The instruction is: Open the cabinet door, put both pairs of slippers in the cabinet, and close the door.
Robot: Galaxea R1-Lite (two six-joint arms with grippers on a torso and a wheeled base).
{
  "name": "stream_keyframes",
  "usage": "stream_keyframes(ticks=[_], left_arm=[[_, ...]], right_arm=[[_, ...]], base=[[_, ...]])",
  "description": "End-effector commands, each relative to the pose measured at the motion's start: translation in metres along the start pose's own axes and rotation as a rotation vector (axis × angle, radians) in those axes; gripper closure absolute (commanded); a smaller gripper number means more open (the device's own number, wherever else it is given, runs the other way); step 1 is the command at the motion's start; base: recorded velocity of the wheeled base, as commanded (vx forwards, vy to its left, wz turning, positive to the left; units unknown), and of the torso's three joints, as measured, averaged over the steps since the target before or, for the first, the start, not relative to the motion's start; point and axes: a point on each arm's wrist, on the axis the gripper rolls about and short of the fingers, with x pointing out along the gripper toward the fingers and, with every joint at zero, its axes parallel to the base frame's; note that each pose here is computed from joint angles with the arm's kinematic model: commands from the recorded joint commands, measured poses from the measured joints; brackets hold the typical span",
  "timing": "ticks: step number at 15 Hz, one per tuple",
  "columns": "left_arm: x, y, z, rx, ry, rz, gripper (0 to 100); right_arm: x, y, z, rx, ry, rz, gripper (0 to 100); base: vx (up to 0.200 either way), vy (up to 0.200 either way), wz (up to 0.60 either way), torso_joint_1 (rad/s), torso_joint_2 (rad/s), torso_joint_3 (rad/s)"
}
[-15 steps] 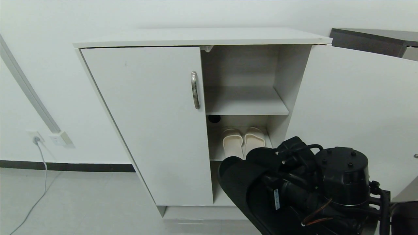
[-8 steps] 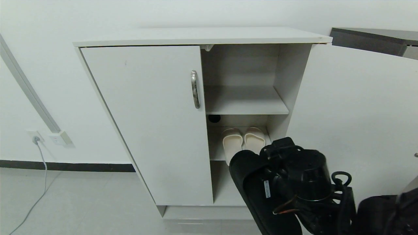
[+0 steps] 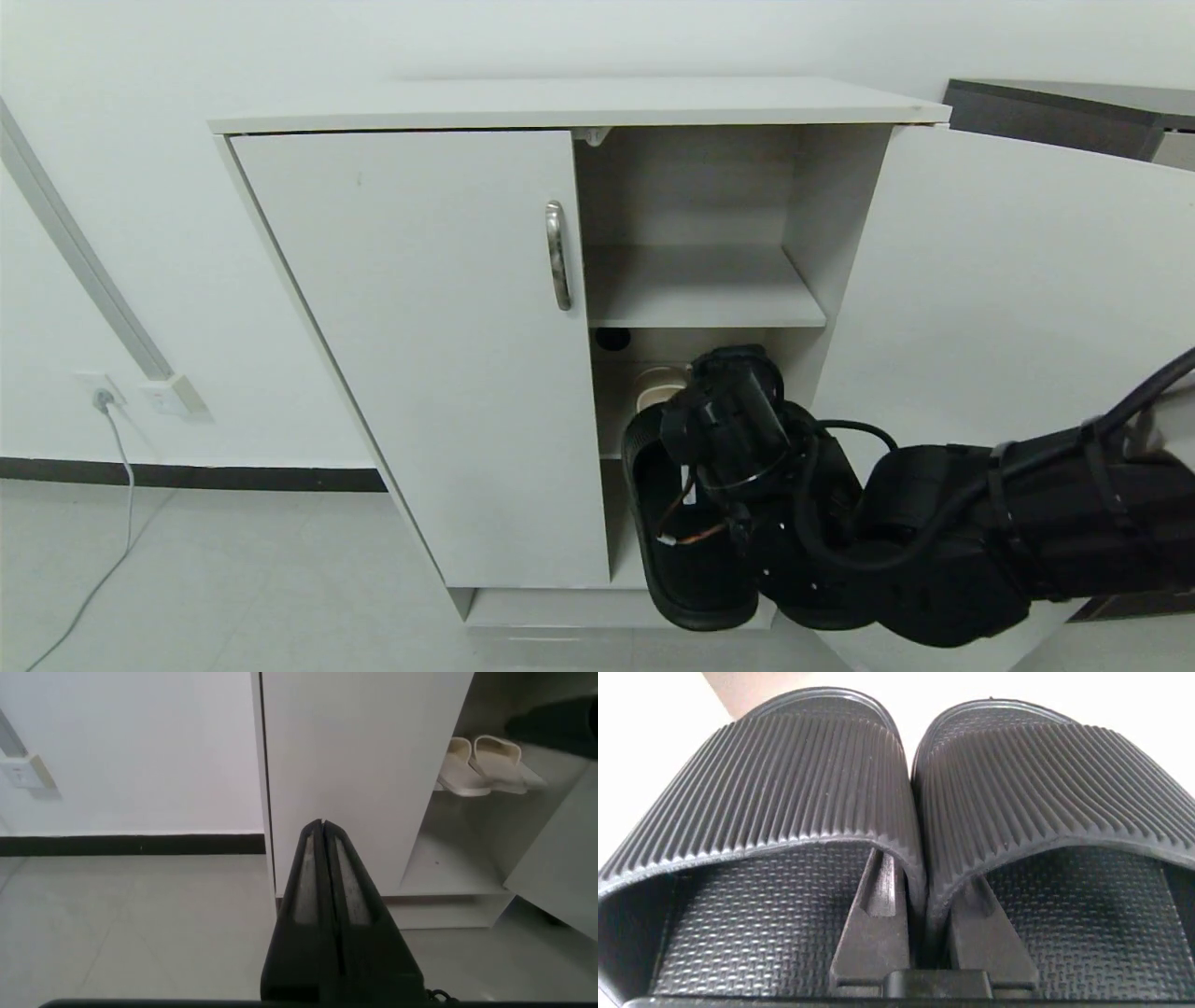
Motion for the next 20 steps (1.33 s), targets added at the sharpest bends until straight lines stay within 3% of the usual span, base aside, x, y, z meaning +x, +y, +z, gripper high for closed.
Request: stream_keyframes(ticks=[1, 6, 11, 20], left_arm=[[0.000, 0.000, 0.000, 0.000, 0.000, 0.000, 100], [0.000, 0.000, 0.000, -0.001, 0.000, 0.000, 100], [0.000, 0.000, 0.000, 0.000, 0.000, 0.000, 100], [0.000, 0.000, 0.000, 0.000, 0.000, 0.000, 100]], right_arm=[[-0.011, 0.002, 0.033, 0.046, -0.076, 0.007, 100], [-0.010, -0.004, 0.059, 0.038, -0.180, 0.007, 100], [-0.007, -0.004, 0.060, 0.031, -0.193, 0.004, 100], [-0.007, -0.004, 0.062, 0.035, -0.196, 0.003, 100]], base=[[0.000, 0.000, 0.00, 0.000, 0.00, 0.000], [0.000, 0.000, 0.00, 0.000, 0.00, 0.000], [0.000, 0.000, 0.00, 0.000, 0.00, 0.000], [0.200, 0.000, 0.00, 0.000, 0.00, 0.002]])
